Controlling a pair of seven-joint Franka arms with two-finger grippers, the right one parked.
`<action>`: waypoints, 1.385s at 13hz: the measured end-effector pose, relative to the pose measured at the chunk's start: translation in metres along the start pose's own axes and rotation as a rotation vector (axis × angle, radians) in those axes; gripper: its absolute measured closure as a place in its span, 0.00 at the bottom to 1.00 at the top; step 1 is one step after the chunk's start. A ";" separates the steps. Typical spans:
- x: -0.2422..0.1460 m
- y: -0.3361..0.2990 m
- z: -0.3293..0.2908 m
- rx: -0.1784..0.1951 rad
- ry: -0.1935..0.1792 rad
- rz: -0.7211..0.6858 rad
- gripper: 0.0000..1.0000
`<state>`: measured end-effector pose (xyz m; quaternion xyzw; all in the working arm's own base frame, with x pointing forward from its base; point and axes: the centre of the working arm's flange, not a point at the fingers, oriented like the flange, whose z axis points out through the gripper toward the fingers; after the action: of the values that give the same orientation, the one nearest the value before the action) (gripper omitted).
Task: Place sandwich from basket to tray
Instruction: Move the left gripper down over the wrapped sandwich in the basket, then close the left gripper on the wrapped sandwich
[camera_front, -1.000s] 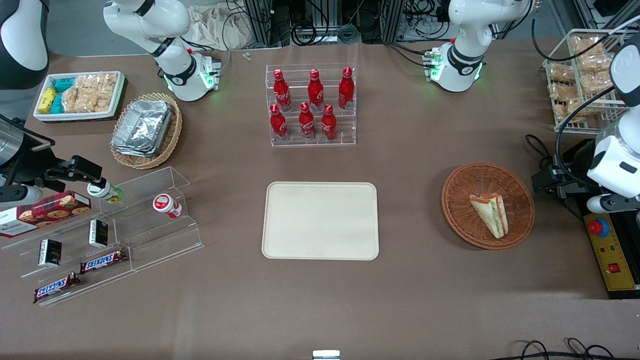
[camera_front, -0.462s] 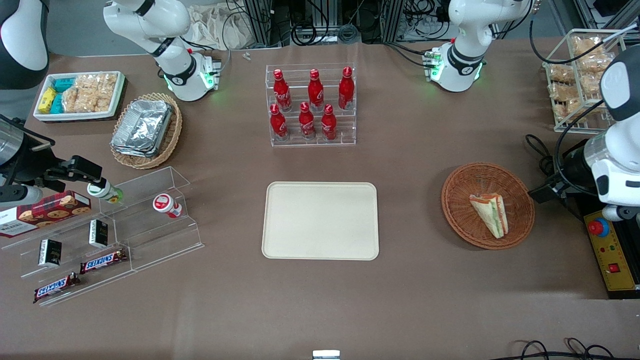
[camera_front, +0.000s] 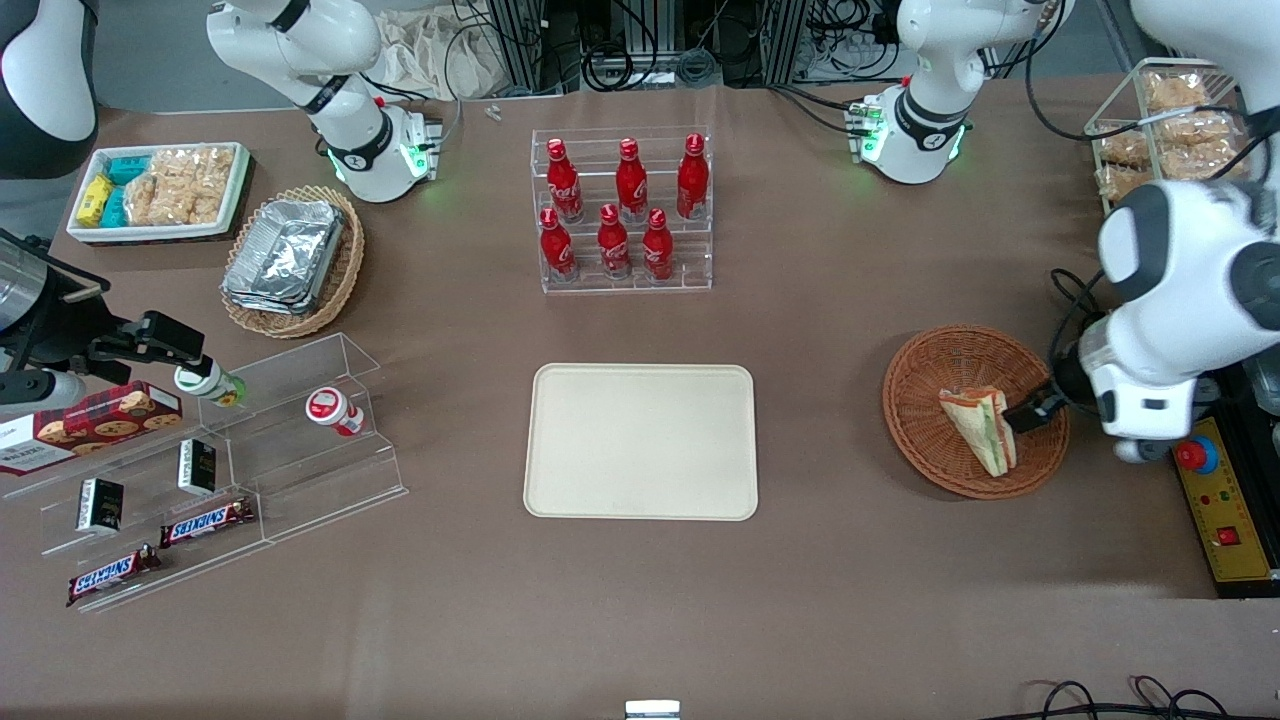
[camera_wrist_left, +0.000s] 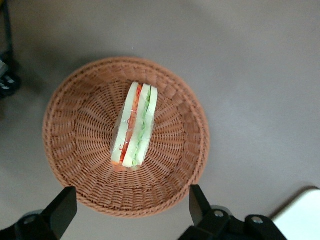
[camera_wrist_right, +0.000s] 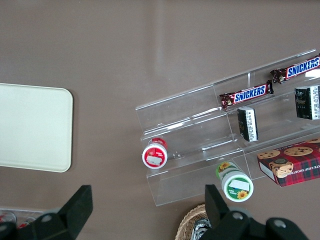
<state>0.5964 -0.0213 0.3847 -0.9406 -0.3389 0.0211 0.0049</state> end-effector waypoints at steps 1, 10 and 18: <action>-0.002 -0.001 0.016 0.000 -0.004 0.000 0.00; -0.005 -0.003 0.090 0.001 -0.034 0.003 0.00; -0.006 -0.006 0.114 0.021 -0.060 0.003 0.00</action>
<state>0.5827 -0.0211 0.2710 -0.9399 -0.3374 0.0530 0.0046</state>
